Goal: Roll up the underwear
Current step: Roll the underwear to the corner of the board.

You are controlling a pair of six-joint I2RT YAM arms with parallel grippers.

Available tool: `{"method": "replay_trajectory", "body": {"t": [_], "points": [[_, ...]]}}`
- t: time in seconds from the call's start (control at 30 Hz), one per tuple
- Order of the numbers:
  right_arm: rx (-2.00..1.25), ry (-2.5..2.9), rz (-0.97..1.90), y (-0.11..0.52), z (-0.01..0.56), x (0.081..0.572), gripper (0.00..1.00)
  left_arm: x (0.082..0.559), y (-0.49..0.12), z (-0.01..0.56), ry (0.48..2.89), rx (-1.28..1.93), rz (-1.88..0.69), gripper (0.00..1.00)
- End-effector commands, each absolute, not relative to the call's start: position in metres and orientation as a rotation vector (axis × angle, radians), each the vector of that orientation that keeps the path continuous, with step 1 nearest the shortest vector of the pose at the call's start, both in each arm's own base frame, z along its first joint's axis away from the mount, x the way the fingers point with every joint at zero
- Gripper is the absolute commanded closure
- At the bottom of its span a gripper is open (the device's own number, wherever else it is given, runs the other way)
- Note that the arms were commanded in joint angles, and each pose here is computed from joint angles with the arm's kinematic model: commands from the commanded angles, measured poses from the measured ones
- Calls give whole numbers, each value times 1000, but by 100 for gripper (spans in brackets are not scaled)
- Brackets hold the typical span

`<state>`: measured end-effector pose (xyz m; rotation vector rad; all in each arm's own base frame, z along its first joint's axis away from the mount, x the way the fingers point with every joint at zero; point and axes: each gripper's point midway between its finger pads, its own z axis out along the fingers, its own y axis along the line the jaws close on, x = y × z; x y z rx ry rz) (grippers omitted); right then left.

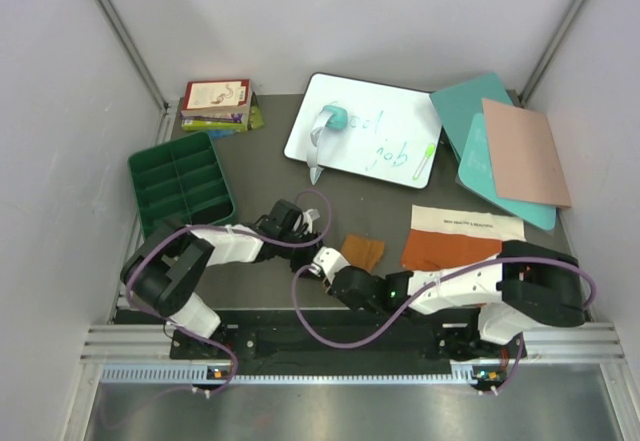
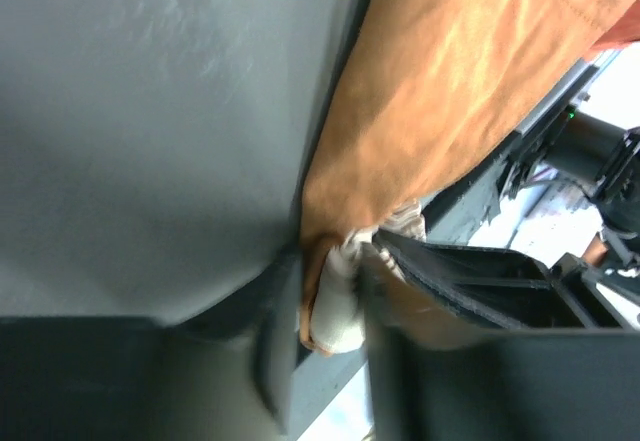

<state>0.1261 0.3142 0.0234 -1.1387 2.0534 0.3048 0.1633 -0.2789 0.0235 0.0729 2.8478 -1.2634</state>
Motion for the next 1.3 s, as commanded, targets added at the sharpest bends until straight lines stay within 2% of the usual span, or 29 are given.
{"method": "replay_trajectory", "body": {"t": [0.0,0.03,0.13,0.23,0.37,0.53,0.77,1.27], "points": [[-1205,2212,499,312,10,89,97,161,-256,30,2826,18,-1217,55],[-1193,2213,549,313,16,87,99,164,-253,37,2791,16,-1216,48],[-1195,2273,758,318,24,76,100,175,-237,42,2736,-31,-1134,41],[-1176,2316,895,318,31,73,100,184,-228,49,2673,-2,-1041,39],[-1091,2353,1074,318,38,79,100,193,-227,66,2533,50,-1048,39],[-966,2431,1255,311,43,94,100,200,-239,99,2298,133,-1155,38],[-879,2547,1398,302,40,106,100,194,-259,121,2102,208,-1293,37],[-695,2673,1541,293,30,131,100,162,-295,92,2064,364,-1413,37]]}}
